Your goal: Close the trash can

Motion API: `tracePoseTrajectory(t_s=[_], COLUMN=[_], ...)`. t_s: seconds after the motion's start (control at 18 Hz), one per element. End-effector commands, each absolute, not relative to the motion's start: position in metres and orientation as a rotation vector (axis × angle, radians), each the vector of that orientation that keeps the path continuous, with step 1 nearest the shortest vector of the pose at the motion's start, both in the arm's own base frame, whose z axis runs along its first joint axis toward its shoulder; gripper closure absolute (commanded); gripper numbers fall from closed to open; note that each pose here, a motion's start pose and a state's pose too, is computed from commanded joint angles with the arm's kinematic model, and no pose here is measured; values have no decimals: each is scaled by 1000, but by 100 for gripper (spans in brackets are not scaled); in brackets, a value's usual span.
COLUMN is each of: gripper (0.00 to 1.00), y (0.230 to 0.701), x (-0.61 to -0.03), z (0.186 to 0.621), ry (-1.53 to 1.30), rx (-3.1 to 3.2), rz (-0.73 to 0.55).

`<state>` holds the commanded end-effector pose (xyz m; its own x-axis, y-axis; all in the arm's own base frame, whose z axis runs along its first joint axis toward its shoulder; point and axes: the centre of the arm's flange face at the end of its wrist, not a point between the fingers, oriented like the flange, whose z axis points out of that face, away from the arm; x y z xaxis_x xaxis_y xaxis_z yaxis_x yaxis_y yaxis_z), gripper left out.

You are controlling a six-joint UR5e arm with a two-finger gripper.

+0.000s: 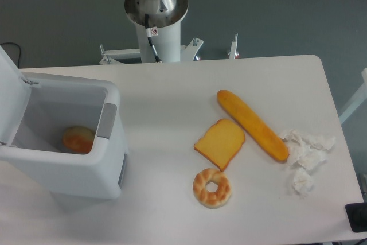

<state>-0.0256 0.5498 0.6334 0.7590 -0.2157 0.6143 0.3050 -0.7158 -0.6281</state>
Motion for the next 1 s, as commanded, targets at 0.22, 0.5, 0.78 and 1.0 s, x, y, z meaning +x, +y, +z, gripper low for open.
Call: tracePoseTrajectory(t_s=[0.22, 0.5, 0.78, 1.0], gripper=[0, 0, 0, 0], y=[560, 566, 572, 576], x=[-16, -15, -18, -21], z=[622, 615, 606, 601], ry=[-52, -53, -61, -64], rx=[-2216, -2228, -2240, -2248], rz=[-911, -924, -927, -919])
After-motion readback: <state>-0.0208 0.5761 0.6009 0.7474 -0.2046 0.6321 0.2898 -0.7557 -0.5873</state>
